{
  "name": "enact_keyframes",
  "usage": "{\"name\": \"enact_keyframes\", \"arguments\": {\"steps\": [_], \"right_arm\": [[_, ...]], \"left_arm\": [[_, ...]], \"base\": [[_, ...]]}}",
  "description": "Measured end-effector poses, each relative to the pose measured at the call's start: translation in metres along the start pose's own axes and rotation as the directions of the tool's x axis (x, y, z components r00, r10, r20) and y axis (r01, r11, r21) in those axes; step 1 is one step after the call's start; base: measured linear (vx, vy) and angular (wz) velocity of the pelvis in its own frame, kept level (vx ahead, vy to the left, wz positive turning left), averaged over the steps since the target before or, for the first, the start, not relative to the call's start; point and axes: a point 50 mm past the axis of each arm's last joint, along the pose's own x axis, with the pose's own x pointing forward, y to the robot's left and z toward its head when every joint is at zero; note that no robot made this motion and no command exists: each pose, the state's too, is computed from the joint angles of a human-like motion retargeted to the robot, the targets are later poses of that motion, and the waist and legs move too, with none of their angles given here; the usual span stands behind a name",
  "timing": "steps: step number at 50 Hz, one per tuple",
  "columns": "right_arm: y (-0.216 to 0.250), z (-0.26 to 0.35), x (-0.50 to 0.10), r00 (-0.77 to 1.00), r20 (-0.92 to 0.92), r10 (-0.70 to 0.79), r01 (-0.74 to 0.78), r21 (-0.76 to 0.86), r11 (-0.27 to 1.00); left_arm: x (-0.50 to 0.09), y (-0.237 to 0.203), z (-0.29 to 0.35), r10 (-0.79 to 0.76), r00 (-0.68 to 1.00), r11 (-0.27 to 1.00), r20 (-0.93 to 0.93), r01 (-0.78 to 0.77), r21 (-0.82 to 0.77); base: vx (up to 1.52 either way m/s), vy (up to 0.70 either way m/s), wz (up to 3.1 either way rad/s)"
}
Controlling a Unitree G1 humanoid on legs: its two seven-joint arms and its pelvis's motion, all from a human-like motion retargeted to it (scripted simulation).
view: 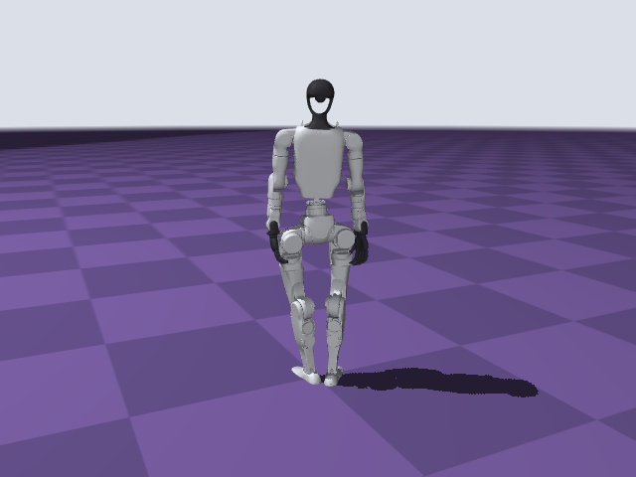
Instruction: In place motions
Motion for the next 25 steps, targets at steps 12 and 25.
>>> {"name": "enact_keyframes", "arguments": {"steps": [12,25], "right_arm": [[-0.0004,0.0006,-0.0002,1.000,0.000,-0.001,0.001,-0.005,1.000],[-0.0005,0.0001,-0.0002,1.000,-0.002,0.000,0.000,-0.002,1.000]], "left_arm": [[0.0000,-0.0005,0.0004,-0.001,1.000,1.000,0.001,0.001,-0.002],[-0.0001,-0.0003,0.0003,-0.001,1.000,1.000,0.001,0.001,-0.005]], "base": [[0.00,0.00,0.00],[0.00,0.00,0.00]]}}
